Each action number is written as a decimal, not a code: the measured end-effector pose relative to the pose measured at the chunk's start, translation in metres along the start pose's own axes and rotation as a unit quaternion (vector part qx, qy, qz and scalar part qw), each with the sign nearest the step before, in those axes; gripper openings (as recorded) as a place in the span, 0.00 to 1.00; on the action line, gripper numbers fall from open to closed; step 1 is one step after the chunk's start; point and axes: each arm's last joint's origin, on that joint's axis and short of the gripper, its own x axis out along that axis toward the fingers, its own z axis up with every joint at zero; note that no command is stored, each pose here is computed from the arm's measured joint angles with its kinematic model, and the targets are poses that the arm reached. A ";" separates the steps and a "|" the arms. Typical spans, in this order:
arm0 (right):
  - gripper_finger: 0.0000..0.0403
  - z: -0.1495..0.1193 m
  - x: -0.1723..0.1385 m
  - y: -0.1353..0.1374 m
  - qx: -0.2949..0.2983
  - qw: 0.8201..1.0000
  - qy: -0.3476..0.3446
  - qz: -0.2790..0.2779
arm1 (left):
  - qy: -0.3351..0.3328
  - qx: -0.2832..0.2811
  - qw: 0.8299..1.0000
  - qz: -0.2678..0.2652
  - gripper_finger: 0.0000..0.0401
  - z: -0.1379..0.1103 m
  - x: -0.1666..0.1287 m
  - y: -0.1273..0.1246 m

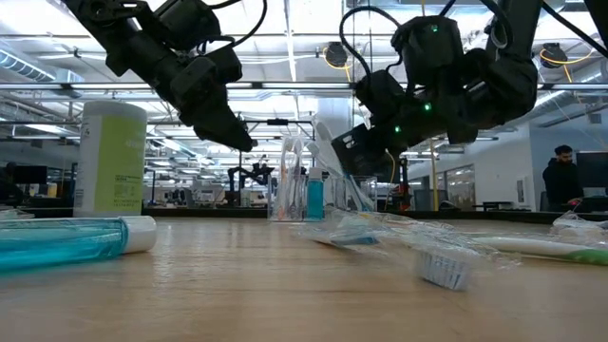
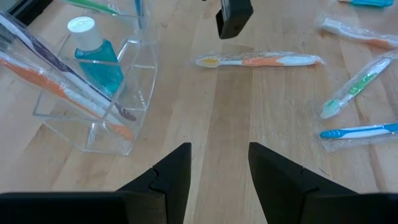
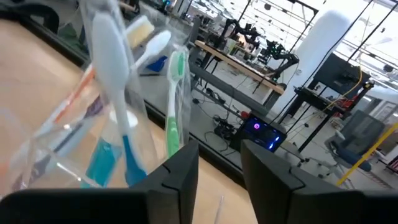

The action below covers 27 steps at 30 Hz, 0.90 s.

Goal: Pick & Place toothbrushing station
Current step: Put the top green toothbrush into the transparent organizer

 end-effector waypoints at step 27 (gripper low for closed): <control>0.43 0.049 0.090 -0.104 0.181 0.898 0.108 0.387 | -0.063 0.019 0.998 0.001 0.41 0.012 -0.001 0.000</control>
